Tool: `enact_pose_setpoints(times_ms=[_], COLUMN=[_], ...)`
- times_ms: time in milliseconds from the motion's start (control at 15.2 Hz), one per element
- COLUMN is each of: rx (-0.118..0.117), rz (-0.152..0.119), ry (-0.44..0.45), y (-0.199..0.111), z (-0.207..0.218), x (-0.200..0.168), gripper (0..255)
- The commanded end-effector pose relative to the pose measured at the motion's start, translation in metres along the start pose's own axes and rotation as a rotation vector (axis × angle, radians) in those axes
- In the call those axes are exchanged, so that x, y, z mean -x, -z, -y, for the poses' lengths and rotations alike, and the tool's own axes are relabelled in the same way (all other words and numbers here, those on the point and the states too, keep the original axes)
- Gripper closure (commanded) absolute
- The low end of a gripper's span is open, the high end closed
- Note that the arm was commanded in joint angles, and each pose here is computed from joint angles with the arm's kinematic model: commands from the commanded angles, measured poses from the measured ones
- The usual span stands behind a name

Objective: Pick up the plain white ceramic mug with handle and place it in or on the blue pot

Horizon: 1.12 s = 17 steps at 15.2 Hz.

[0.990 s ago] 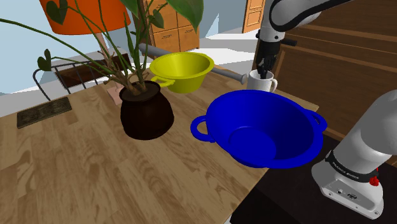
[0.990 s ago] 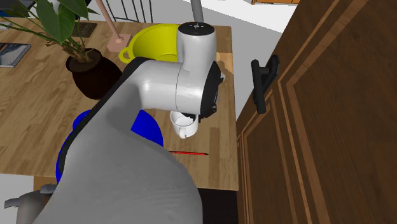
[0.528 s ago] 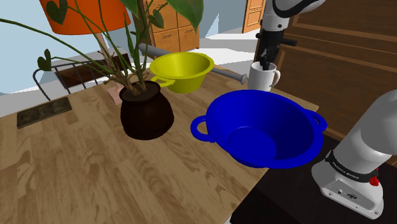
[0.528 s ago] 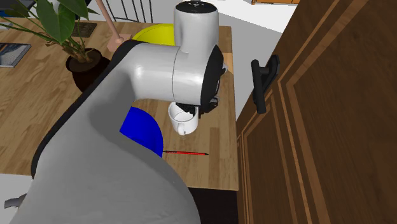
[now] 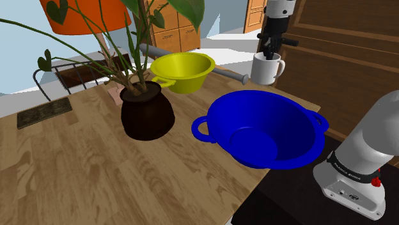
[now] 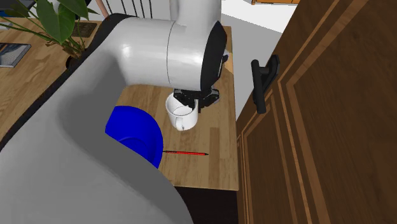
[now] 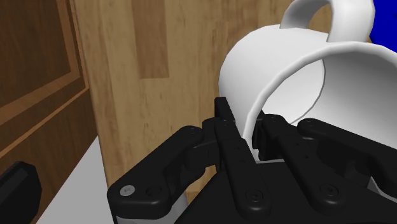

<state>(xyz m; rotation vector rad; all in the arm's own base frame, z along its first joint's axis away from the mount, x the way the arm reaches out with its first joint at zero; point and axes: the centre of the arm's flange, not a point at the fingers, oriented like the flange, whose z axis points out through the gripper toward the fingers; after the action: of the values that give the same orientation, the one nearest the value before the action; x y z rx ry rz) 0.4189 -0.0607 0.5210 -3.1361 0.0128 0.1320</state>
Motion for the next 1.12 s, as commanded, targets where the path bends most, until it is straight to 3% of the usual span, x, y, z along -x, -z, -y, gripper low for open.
enact_pose_setpoints(times_ms=[0, 792, 1056], rx=[0.000, 0.000, 0.000], rz=[0.000, 0.000, 0.000], ry=[0.000, 0.000, 0.000], y=[0.010, 0.073, 0.075], z=[0.000, 0.000, 0.045], x=[0.002, 0.007, 0.035], gripper=[255, 255, 255])
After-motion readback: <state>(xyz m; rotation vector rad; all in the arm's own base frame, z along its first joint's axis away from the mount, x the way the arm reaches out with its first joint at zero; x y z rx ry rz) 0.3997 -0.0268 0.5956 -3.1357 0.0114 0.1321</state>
